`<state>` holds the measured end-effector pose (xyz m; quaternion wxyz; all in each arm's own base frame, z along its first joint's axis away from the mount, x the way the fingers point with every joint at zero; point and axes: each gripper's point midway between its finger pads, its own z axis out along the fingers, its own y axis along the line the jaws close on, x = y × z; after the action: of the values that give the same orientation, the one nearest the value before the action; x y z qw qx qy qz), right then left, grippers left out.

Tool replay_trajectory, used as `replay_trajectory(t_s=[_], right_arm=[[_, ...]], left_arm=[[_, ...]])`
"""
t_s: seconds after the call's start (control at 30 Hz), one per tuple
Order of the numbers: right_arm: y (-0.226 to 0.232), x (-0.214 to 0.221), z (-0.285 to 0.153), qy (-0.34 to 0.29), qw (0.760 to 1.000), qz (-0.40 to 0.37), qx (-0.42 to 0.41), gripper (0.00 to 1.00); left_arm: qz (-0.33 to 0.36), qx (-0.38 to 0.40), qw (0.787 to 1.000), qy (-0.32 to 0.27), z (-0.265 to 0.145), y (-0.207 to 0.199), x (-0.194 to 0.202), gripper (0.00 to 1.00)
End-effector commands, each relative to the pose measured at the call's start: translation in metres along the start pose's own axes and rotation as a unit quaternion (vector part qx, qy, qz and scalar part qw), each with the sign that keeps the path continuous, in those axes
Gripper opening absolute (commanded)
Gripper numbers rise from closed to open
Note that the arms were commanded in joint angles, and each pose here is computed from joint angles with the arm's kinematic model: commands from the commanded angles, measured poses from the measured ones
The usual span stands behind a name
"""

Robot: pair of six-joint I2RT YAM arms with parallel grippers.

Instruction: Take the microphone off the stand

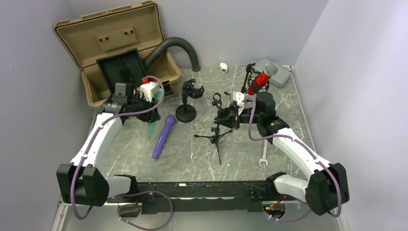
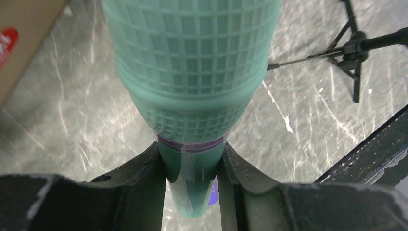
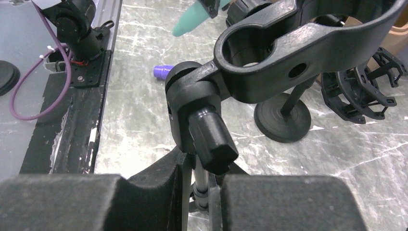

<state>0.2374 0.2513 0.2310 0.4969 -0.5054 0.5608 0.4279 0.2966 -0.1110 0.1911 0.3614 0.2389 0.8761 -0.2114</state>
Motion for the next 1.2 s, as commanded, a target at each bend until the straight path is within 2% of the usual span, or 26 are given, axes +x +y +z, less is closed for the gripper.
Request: replay_trajectory(t_s=[0.0,0.3,0.5,1.17], right_arm=[[-0.012,0.035,-0.008,0.05,0.997,0.044,0.04,0.0],[-0.01,0.032,-0.01,0.046,0.997,0.041,0.04,0.0],[-0.011,0.031,-0.011,0.045,0.997,0.042,0.039,0.0],[-0.01,0.029,-0.012,0.044,0.997,0.041,0.041,0.0]], left_arm=[[-0.035,-0.031,0.999,0.013,0.007,0.017,0.014,0.0],[-0.083,-0.069,0.988,0.113,0.037,0.043,0.071,0.01],[-0.083,-0.102,0.98,0.152,0.037,0.056,0.091,0.07],[-0.157,-0.047,0.945,0.285,0.057,0.041,0.143,0.26]])
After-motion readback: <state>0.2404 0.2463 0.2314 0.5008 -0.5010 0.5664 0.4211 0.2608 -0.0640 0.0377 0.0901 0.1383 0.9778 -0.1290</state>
